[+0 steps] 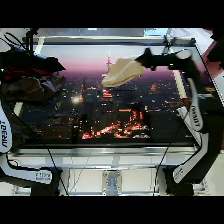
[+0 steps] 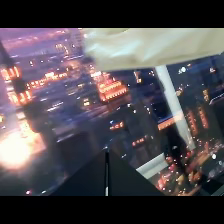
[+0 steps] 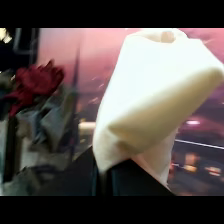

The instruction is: Fold the shirts.

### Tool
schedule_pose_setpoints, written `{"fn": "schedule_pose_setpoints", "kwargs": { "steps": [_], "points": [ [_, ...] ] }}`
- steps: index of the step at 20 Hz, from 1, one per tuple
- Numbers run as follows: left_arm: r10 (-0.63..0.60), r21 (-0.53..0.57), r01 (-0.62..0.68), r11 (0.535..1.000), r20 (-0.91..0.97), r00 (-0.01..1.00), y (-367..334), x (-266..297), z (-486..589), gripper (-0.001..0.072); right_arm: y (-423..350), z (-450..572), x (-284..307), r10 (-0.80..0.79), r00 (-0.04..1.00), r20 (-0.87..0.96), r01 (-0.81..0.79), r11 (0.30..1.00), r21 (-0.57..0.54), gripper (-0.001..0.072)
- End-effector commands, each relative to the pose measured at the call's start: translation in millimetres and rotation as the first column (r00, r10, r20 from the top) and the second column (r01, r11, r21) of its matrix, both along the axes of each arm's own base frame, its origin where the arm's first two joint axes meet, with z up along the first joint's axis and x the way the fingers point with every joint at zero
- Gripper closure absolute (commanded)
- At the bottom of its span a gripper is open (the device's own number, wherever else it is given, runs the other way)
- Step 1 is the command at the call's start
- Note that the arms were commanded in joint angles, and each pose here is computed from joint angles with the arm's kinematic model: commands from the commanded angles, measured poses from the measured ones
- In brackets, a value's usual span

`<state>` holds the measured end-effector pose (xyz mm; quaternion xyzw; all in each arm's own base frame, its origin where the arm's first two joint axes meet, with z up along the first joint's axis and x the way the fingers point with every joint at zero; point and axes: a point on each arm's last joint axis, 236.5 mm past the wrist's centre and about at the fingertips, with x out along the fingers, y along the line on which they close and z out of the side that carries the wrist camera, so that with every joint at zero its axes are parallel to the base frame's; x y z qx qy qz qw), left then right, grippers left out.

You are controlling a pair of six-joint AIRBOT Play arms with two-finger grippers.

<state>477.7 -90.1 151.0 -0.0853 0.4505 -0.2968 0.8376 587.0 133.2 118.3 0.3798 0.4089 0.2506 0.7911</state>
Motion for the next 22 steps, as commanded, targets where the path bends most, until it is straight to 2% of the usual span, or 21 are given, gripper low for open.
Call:
{"fn": "schedule_pose_setpoints", "kwargs": {
  "steps": [1, 6, 10, 11, 13, 15, 18, 20, 22],
  "points": [
    [0.013, -0.006, -0.013, 1.0, -0.008, 1.0, 0.4, 0.1, 0.5, 0.0696, -127.1, 37.2, -37.3, -0.14, 0.99, -0.006, 0.137, 0.973, -0.186, 0.0683],
    [0.045, -0.025, -0.045, 0.999, -0.035, 0.998, 0.3, 0.1, 0.5, 0.0697, -262.8, 69.5, -138.7, -0.313, 0.945, -0.096, 0.267, 0.906, -0.328, 0.0684],
    [0.052, -0.034, -0.054, 0.998, -0.049, 0.997, -4.1, -0.6, 0.5, 0.0696, -331.8, 62.0, -229.0, -0.463, 0.85, -0.254, 0.322, 0.836, -0.444, 0.0684],
    [0.049, -0.036, -0.051, 0.998, -0.049, 0.998, -6.2, -0.9, 0.8, 0.0696, -346.0, 47.4, -261.3, -0.498, 0.793, -0.351, 0.29, 0.815, -0.501, 0.0684],
    [0.045, -0.038, -0.047, 0.998, -0.05, 0.998, -10.9, -1.2, 1.0, 0.0697, -382.3, 26.5, -302.0, -0.648, 0.637, -0.418, 0.302, 0.708, -0.638, 0.0684],
    [0.037, -0.043, -0.039, 0.998, -0.059, 0.998, -19.4, -3.2, 0.9, 0.0696, -398.1, 5.2, -332.2, -0.705, 0.534, -0.468, 0.221, 0.65, -0.727, 0.0683],
    [0.018, -0.048, -0.021, 0.999, -0.063, 0.998, -31.3, -5.9, 1.2, 0.0696, -397.8, -32.3, -364.9, -0.696, 0.436, -0.57, 0.059, 0.654, -0.754, 0.0683],
    [0.015, -0.052, -0.018, 0.998, -0.068, 0.998, -34.6, -6.9, 1.4, 0.0696, -415.8, -42.0, -404.2, -0.758, 0.306, -0.576, -0.112, 0.573, -0.812, 0.0683],
    [0.02, -0.055, -0.024, 0.998, -0.073, 0.997, -35.4, -7.0, 1.3, 0.0696, -430.0, -39.4, -430.6, -0.796, 0.232, -0.558, -0.252, 0.505, -0.825, 0.0681]
  ]
}}
